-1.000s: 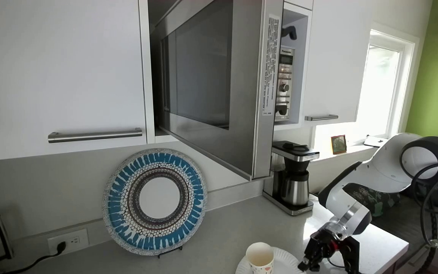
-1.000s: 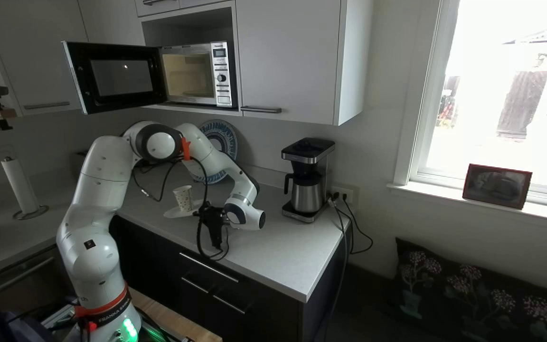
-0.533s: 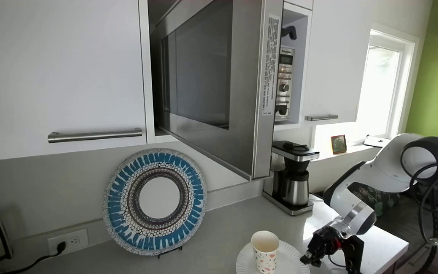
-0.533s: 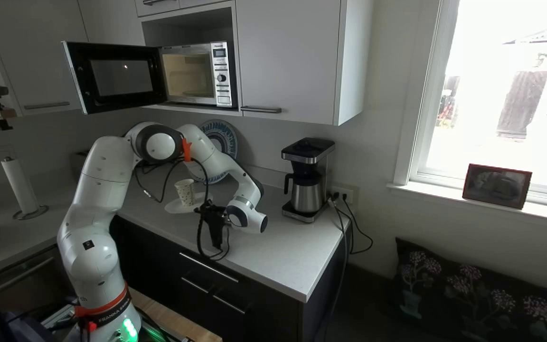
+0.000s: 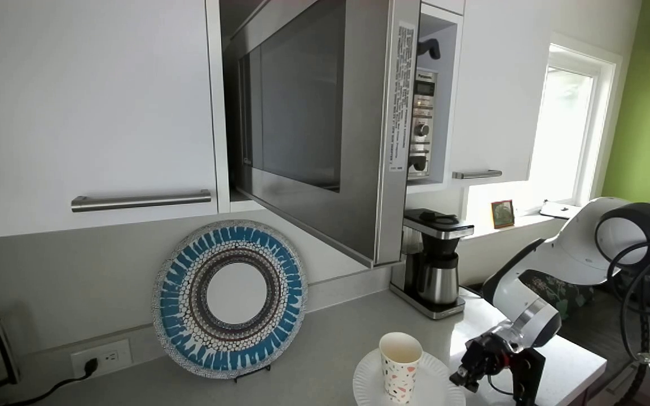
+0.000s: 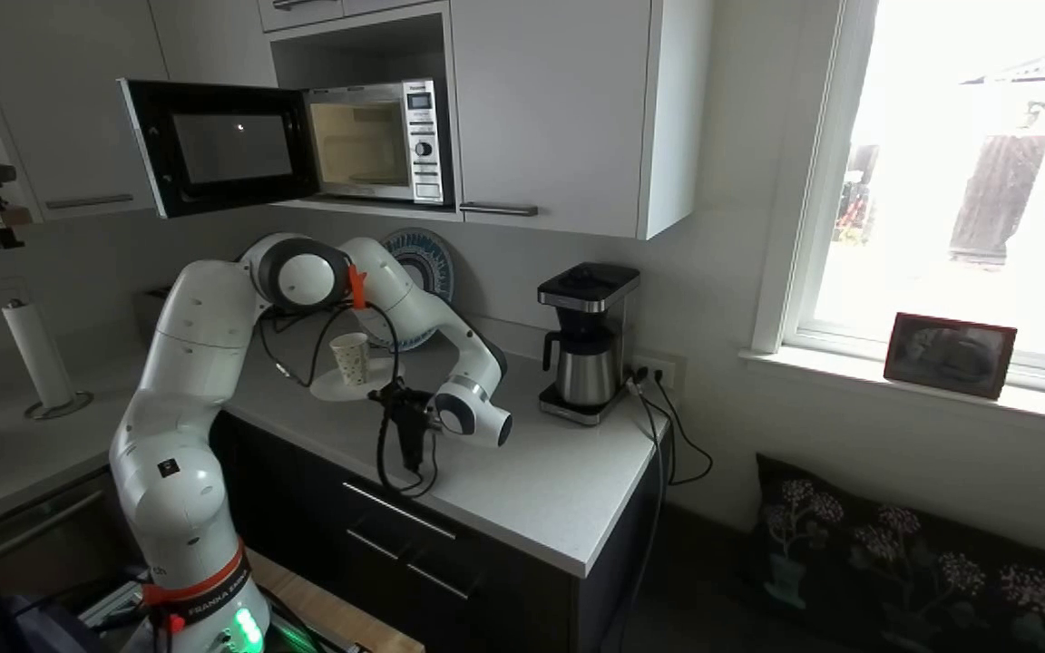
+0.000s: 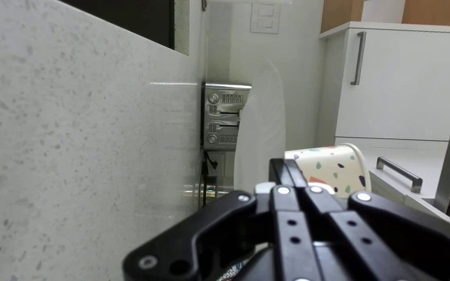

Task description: Put the white plate with a paper cup on it inside the microwave

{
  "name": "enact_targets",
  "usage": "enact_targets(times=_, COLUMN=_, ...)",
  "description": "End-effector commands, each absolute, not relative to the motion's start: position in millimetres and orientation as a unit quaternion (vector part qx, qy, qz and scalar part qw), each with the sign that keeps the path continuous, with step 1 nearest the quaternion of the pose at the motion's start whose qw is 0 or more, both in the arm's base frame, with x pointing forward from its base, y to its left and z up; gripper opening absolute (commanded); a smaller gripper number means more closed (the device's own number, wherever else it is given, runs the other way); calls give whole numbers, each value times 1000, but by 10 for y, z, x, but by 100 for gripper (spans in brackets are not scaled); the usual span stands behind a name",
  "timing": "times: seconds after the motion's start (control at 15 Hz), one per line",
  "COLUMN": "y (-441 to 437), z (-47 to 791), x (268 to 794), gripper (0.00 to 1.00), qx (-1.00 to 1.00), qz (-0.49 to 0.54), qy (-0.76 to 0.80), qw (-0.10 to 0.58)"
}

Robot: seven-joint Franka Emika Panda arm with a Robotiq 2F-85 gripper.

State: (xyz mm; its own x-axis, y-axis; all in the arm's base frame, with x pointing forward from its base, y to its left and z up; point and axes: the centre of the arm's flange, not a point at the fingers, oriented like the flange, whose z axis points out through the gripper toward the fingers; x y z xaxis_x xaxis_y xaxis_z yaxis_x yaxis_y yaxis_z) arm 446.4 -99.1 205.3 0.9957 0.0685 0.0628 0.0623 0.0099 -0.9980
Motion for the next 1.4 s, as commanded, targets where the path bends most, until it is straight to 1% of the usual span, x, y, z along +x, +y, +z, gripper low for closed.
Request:
enact_targets(times=0.0, y=-1012, z=2120, x=4508, gripper=0, qx=-691, qz=-1, qy=-50, qw=721)
enact_targets(times=0.47, y=-1056, z=2375, x=4634, gripper=0, qx=-691, qz=17, qy=-42, qw=722)
enact_targets(times=0.67, y=-1075, z=2515, x=4694, gripper=0, qx=-703, qz=19, qy=-60, qw=709)
enact_targets(times=0.73, y=-1062, z=2383, x=4665, gripper=0, qx=-696, qz=13, qy=-58, qw=715)
enact_targets(times=1.33, y=-1063, z=2387, x=4680, gripper=0, qx=-697, qz=13, qy=-59, qw=714)
